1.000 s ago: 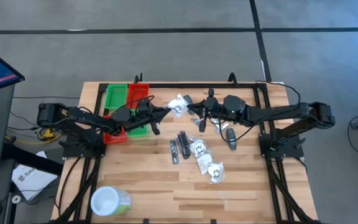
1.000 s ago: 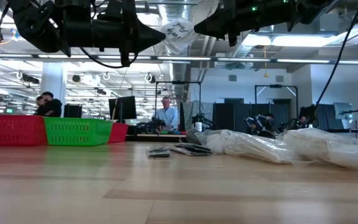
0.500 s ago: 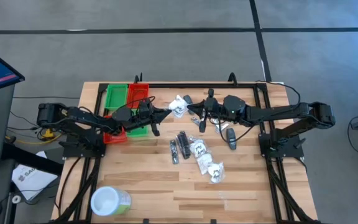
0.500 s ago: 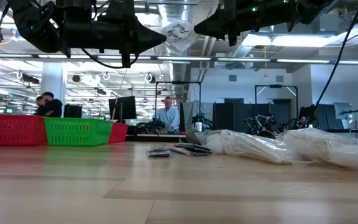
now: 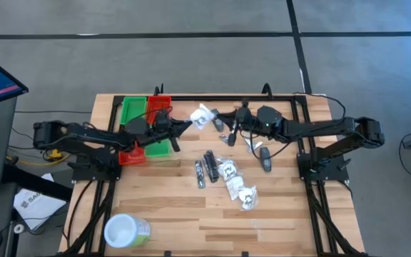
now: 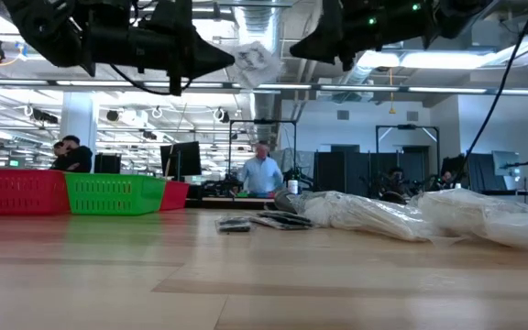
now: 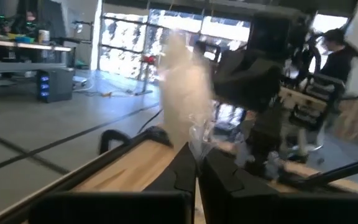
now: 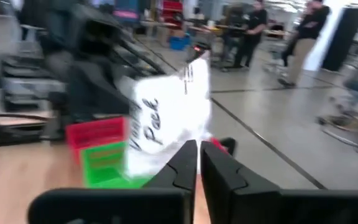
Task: Pick & Place Travel size toiletries
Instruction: Put the white cotton pack into the top red bin
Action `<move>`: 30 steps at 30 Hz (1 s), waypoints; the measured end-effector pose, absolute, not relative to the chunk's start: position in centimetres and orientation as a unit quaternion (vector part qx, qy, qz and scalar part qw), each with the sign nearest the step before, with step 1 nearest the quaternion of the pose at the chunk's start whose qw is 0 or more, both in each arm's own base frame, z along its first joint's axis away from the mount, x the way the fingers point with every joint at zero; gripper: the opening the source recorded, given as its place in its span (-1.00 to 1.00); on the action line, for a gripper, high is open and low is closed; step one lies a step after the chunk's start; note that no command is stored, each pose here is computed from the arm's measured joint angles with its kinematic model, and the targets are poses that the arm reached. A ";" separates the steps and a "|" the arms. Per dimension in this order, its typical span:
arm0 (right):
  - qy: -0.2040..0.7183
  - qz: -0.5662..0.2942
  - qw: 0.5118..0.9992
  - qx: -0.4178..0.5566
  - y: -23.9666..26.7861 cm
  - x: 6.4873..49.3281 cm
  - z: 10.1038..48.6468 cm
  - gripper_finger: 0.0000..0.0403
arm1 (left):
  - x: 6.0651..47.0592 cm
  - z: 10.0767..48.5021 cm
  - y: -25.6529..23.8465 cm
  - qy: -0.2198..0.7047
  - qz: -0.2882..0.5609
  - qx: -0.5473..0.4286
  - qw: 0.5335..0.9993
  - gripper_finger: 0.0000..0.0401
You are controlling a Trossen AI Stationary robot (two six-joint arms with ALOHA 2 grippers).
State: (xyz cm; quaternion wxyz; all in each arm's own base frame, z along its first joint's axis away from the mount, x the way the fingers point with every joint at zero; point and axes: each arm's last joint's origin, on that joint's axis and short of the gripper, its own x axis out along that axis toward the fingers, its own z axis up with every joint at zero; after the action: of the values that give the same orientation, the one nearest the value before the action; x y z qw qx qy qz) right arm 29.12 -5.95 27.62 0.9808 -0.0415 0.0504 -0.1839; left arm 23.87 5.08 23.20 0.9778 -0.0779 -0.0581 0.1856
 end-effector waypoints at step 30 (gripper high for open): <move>0.059 -0.185 0.981 -0.025 -6.1 29.1 27.4 -0.27 | 16.5 25.3 13.4 0.206 0.385 -0.112 0.893 -1.00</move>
State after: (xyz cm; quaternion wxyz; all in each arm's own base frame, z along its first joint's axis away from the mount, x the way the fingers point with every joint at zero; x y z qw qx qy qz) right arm 29.08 -6.14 27.38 0.9807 -0.0254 0.0591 -0.1846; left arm 16.49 13.40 25.27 0.8926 -0.1115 0.2063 0.3849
